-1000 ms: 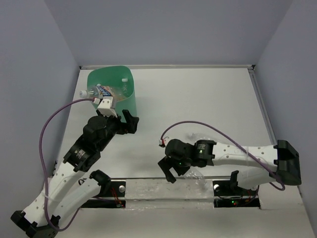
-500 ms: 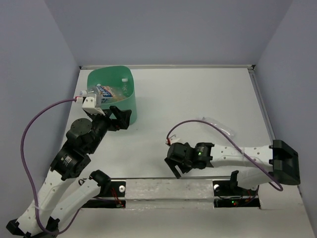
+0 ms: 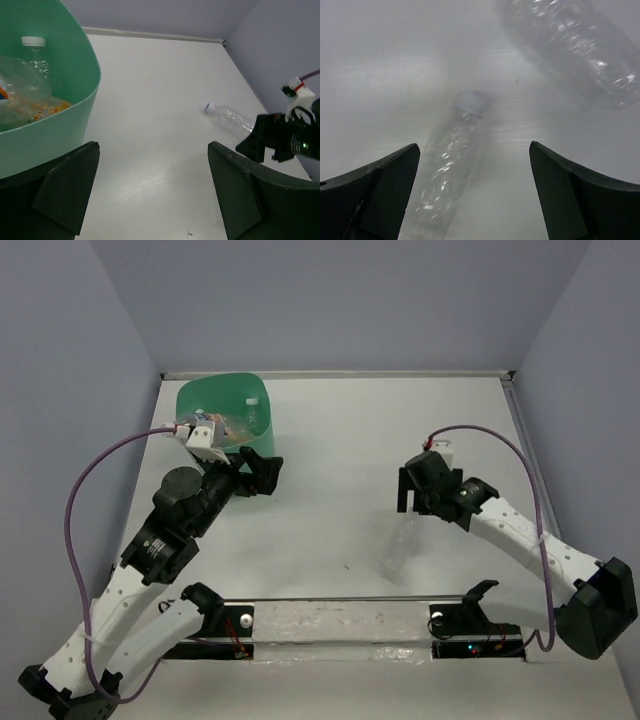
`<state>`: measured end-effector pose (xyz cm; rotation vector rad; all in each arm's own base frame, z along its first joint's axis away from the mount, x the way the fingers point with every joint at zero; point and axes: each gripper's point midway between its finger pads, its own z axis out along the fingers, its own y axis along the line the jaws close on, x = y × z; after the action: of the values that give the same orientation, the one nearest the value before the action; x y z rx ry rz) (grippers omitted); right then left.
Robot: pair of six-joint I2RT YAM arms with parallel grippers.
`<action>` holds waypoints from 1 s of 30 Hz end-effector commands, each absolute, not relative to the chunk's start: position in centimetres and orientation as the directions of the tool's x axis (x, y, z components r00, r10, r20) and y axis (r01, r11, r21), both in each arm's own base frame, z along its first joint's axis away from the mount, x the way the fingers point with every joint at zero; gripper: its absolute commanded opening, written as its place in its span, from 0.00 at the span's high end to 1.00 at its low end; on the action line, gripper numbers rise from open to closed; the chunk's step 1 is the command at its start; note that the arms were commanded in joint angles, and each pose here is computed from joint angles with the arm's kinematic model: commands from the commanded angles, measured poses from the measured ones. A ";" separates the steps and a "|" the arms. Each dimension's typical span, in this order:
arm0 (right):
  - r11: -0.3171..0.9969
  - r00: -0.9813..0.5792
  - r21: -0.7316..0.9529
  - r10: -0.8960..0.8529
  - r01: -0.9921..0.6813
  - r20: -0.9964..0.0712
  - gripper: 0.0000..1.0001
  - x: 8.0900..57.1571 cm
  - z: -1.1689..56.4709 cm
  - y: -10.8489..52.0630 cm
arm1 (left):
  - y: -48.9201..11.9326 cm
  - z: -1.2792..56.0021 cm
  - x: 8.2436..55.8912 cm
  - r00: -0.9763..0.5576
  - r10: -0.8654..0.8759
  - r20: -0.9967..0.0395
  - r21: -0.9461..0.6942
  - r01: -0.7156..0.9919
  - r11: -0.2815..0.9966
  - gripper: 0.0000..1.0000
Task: Put the plastic bottles in the bin
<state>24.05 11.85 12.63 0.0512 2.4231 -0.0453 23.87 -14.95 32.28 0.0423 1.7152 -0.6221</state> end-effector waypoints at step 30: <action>0.992 -0.903 0.052 -0.079 -0.111 -0.422 0.01 36.9 5.7 4.1 | -35.1 13.0 11.7 -0.798 0.110 -0.593 -0.605 0.532 0.593 0.01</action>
<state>37.19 4.62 4.29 -0.1769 2.7300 0.1375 12.88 -31.92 11.09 0.5275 2.3676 -0.9828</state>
